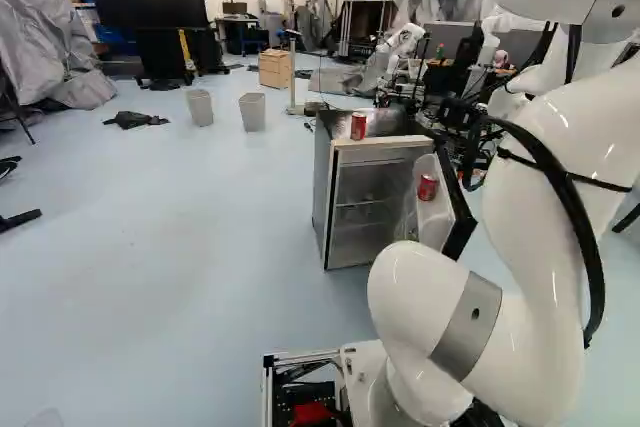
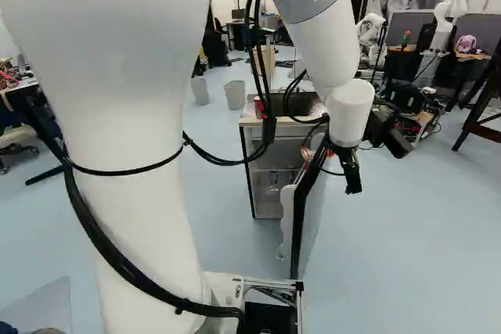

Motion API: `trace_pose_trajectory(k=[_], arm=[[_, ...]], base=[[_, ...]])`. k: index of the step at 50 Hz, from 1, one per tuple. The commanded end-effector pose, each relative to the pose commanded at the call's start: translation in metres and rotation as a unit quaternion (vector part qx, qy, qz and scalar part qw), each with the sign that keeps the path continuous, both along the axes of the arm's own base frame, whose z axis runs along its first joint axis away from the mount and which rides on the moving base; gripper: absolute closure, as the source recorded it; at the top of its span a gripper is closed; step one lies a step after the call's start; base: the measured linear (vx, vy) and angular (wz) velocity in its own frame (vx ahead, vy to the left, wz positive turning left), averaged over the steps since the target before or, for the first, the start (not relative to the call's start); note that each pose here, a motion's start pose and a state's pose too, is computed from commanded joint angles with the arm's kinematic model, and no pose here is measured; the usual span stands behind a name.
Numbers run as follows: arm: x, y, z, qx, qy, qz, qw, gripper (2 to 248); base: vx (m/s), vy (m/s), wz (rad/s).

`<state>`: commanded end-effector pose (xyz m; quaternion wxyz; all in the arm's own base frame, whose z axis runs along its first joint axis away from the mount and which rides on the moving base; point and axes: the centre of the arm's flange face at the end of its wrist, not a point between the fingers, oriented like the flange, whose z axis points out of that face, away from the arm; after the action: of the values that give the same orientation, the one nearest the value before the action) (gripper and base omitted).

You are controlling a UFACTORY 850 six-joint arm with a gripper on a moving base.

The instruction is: Grab a drink from the fridge

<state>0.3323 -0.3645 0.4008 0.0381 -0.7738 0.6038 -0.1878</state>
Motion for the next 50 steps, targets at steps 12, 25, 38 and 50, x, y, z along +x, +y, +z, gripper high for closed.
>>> trace_pose_trajectory(k=[12,25,38,50], arm=[[0.0,0.014,0.0,0.002,0.002,0.009,1.0,3],[0.0,0.03,0.0,0.004,0.003,0.021,0.9998,3],[0.0,0.047,0.0,0.005,0.005,0.033,0.9994,3],[0.0,0.062,0.0,0.007,0.006,0.046,0.9989,3]], base=[[0.0,0.0,0.0],[0.0,0.0,0.0],[0.0,0.0,0.0],[0.0,0.0,0.0]])
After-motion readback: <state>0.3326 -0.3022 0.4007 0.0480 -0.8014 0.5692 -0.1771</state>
